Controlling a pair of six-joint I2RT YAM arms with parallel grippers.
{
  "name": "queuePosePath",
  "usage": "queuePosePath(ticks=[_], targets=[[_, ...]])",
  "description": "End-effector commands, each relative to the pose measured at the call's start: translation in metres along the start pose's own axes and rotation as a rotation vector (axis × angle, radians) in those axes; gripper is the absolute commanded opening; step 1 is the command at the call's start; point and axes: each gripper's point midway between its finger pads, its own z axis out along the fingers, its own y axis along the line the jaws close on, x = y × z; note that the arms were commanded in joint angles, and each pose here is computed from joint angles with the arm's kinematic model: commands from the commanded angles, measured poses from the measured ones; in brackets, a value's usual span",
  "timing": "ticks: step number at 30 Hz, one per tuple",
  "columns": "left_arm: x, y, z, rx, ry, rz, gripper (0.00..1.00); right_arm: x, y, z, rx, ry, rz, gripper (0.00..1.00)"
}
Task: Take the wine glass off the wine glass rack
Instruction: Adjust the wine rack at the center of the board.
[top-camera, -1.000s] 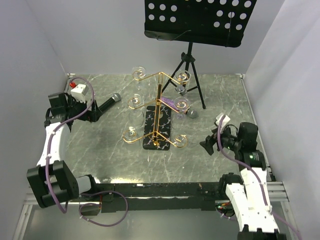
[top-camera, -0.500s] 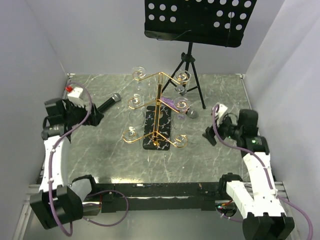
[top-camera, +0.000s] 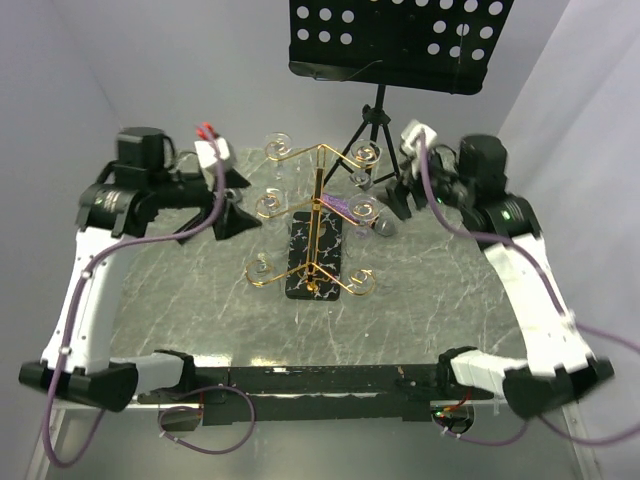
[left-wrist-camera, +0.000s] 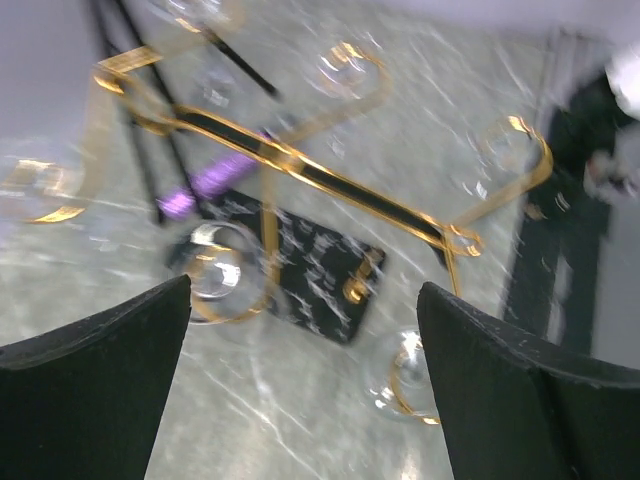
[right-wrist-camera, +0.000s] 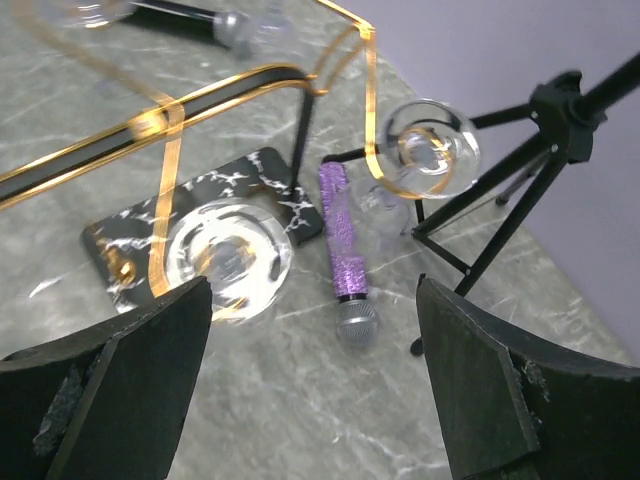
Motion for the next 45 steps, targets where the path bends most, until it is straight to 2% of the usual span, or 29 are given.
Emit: queuePosePath(ticks=[1, 7, 11, 14, 24, 29, 33, 41, 45], targets=[[0.045, -0.045, 0.009, 0.191, 0.188, 0.068, 0.99, -0.020, -0.039, 0.026, 0.105, -0.022, 0.067, 0.89], [0.060, -0.088, 0.042, 0.298, 0.246, 0.205, 1.00, -0.024, -0.067, 0.067, 0.120, -0.031, 0.050, 0.88], [0.070, -0.094, 0.054, 0.343, 0.303, 0.262, 1.00, -0.028, -0.076, 0.090, 0.102, -0.041, 0.005, 0.88], [0.078, -0.089, 0.063, 0.307, 0.354, 0.296, 0.98, -0.030, -0.078, 0.105, 0.072, -0.035, -0.022, 0.88], [0.086, -0.067, 0.077, 0.188, 0.387, 0.356, 0.98, -0.014, -0.062, 0.139, 0.007, 0.001, -0.091, 0.88], [0.088, -0.070, 0.085, 0.221, 0.379, 0.351, 0.98, -0.015, -0.065, 0.156, 0.024, 0.011, -0.110, 0.88], [0.088, -0.057, 0.091, 0.157, 0.385, 0.370, 0.96, -0.010, -0.073, 0.165, 0.066, 0.038, -0.132, 0.88], [0.095, -0.048, 0.083, 0.095, 0.421, 0.392, 0.94, 0.003, -0.071, 0.169, 0.063, 0.069, -0.132, 0.89], [0.105, -0.044, 0.071, 0.069, 0.469, 0.434, 0.93, -0.002, -0.060, 0.168, 0.006, 0.048, -0.139, 0.88]])
